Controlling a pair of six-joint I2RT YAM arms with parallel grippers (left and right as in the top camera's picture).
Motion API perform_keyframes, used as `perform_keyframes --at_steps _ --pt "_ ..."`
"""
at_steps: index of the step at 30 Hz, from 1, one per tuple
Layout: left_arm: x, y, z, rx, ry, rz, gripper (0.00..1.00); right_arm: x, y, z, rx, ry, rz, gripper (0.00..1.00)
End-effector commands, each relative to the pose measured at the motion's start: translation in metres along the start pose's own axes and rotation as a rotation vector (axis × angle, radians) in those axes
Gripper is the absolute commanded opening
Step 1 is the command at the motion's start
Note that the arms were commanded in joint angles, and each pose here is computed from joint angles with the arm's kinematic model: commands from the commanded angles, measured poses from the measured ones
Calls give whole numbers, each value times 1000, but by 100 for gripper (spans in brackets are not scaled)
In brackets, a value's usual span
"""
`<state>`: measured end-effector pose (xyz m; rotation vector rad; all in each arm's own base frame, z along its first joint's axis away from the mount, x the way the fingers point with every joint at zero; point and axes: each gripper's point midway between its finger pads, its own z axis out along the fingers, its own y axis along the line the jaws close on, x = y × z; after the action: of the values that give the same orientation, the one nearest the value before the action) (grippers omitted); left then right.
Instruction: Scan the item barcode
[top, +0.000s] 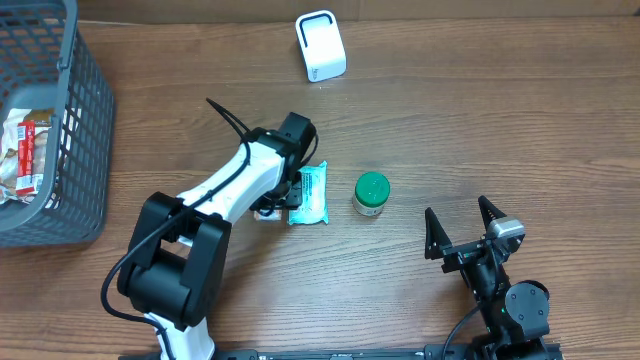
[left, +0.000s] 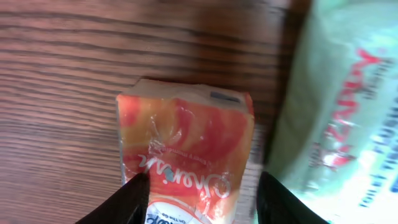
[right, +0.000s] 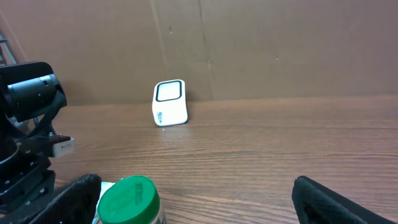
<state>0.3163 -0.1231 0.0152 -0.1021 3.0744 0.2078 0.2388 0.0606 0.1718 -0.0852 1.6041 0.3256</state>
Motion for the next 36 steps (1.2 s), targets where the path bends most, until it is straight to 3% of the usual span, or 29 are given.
perform_keyframes --at_steps 1,10,17,26,36 --pt "-1 14 -2 -27 -3 -1 46 1 -1 0 2 -5 0 100" --pt "-4 7 -3 16 -6 52 44 2 -1 0 2 -5 0 100" --pt "-25 -6 -40 85 -62 70 52 1 -1 0 2 -5 0 100" --pt "-25 45 -53 -138 -75 -38 58 1 -1 0 2 -5 0 100" --pt "-9 62 -21 -161 -25 -79 54 1 -1 0 2 -5 0 100"
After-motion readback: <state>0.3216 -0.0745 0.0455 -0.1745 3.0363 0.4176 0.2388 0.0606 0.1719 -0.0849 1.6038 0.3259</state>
